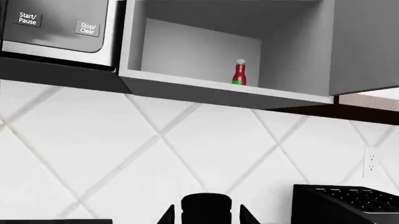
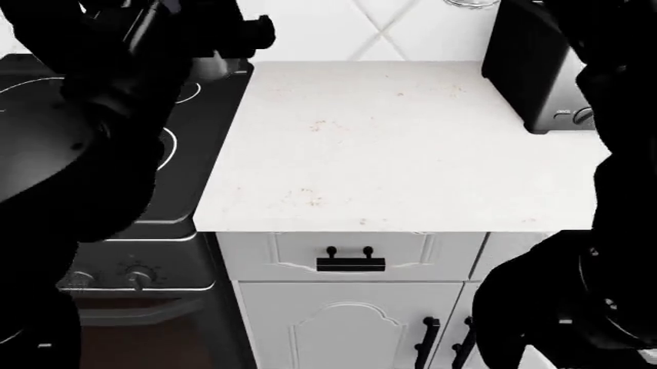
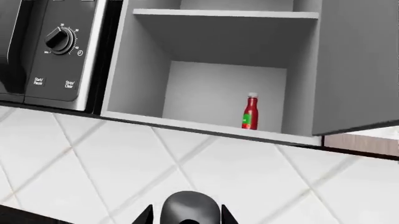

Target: Pick and place the shaker into the drawer. Then close the cabinet.

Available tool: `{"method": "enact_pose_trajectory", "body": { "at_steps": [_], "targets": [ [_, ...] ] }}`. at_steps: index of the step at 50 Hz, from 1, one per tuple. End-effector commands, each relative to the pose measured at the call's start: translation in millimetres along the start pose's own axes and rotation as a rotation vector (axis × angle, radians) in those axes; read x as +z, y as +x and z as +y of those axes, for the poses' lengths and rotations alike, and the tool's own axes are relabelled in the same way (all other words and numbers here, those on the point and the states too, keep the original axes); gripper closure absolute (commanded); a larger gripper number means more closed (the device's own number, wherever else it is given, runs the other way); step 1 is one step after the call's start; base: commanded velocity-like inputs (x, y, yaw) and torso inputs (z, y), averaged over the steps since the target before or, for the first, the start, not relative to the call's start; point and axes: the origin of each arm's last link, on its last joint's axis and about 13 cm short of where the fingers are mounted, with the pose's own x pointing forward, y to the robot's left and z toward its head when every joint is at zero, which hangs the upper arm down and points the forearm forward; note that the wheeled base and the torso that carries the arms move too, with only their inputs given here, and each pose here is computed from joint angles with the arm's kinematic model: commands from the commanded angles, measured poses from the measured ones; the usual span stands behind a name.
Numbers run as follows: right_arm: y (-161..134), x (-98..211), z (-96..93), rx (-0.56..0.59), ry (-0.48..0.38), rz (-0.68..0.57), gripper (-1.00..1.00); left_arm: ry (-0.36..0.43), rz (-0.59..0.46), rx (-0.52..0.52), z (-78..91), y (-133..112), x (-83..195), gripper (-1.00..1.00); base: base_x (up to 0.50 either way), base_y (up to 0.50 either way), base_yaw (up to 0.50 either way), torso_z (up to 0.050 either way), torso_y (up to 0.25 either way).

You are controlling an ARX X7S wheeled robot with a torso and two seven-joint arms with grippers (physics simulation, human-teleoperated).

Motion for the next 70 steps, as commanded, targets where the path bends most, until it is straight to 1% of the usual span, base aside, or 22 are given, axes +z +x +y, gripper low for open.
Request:
{"method": "enact_pose_trajectory", "body": {
  "at_steps": [1, 9, 13, 16, 26, 50, 56, 70],
  "targets": [
    [-47, -41, 7.9, -0.002, 0.032, 0.04, 1.0, -0.005, 0.059, -0.036, -1.6, -49, -26, 1.0, 0.0, 0.0, 0.0, 0.0, 0.0],
    [-63, -61, 12.5, -0.011, 0.055, 0.089, 1.0, -0.005, 0.114, -0.014, 4.0, -58, -49, 1.0, 0.0, 0.0, 0.0, 0.002, 0.0],
    [-68, -66, 12.4, -0.02, 0.061, 0.1, 1.0, -0.003, 0.13, -0.003, 6.5, -59, -56, 1.0, 0.0, 0.0, 0.0, 0.0, 0.0],
    [-70, -67, 12.7, -0.024, 0.059, 0.109, 1.0, -0.006, 0.131, -0.002, 6.0, -60, -56, 1.0, -0.03, -0.13, 0.0, 0.0, 0.0],
    [-80, -81, 15.5, -0.025, 0.099, 0.157, 1.0, -0.008, 0.137, -0.007, 4.0, -62, -60, 1.0, -0.14, -0.5, 0.0, 0.0, 0.0],
    [-81, -83, 13.9, -0.023, 0.111, 0.166, 1.0, -0.019, 0.14, -0.016, 3.3, -62, -63, 1.0, -0.12, -0.5, 0.0, 0.0, 0.0],
    [-81, -85, 13.2, -0.028, 0.112, 0.176, 1.0, -0.007, 0.155, -0.035, 1.9, -65, -69, 1.0, -0.12, -0.5, 0.0, 0.0, 0.0],
    [-80, -84, 11.8, -0.04, 0.11, 0.181, 1.0, -0.013, 0.147, -0.032, 2.7, -65, -67, 1.0, -0.11, -0.5, 0.0, 0.0, 0.0]
  ]
}}
